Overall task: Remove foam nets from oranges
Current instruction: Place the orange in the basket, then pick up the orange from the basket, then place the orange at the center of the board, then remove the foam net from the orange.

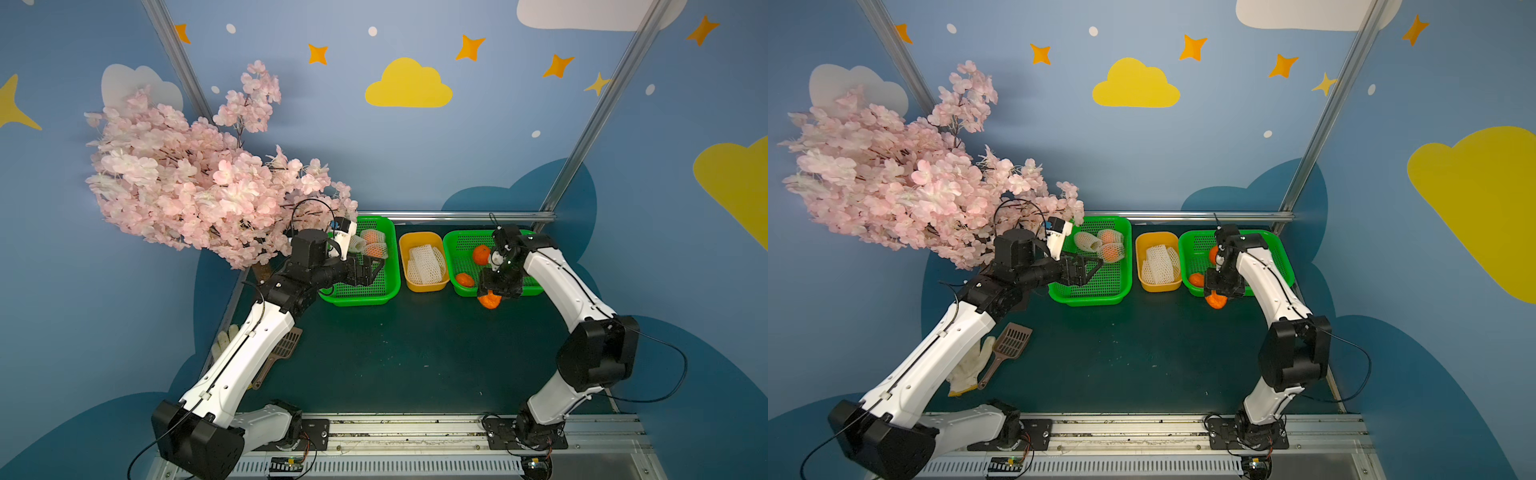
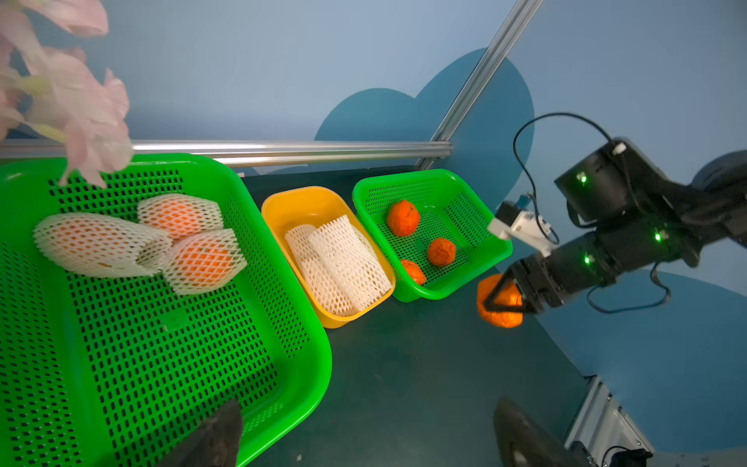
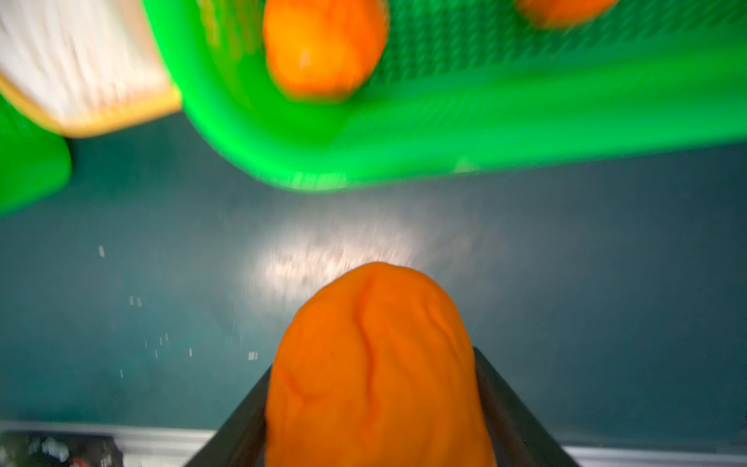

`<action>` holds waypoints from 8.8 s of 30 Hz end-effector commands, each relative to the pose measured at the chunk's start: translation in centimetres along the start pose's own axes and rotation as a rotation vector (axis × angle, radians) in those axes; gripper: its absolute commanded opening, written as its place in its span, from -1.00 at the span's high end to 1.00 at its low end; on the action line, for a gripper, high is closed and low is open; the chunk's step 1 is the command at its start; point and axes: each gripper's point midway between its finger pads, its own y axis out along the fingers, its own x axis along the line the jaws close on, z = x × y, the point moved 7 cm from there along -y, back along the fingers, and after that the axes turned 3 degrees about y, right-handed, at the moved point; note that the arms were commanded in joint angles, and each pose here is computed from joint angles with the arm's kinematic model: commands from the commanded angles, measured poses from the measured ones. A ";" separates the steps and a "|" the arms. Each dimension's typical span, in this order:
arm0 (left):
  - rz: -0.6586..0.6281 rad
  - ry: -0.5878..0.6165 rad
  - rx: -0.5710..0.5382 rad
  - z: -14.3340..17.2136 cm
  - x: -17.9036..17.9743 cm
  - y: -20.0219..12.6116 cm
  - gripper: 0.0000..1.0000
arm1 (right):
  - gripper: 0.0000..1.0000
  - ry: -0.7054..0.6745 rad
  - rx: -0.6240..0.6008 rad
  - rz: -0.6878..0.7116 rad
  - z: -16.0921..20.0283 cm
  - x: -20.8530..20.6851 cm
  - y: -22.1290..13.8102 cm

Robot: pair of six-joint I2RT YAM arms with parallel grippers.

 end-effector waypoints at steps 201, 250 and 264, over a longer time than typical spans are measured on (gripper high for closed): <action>0.389 -0.131 0.571 19.8 -9.2 7.4 -0.79 | -0.57 -0.151 0.420 -0.601 18.0 5.9 5.2; 0.412 0.066 0.538 21.1 -10.1 8.2 -0.74 | 1.00 -0.190 0.564 -0.510 16.3 10.1 5.4; 0.351 0.253 0.562 22.8 -10.3 11.5 -0.66 | 1.00 -0.070 0.663 -0.634 15.0 10.3 7.1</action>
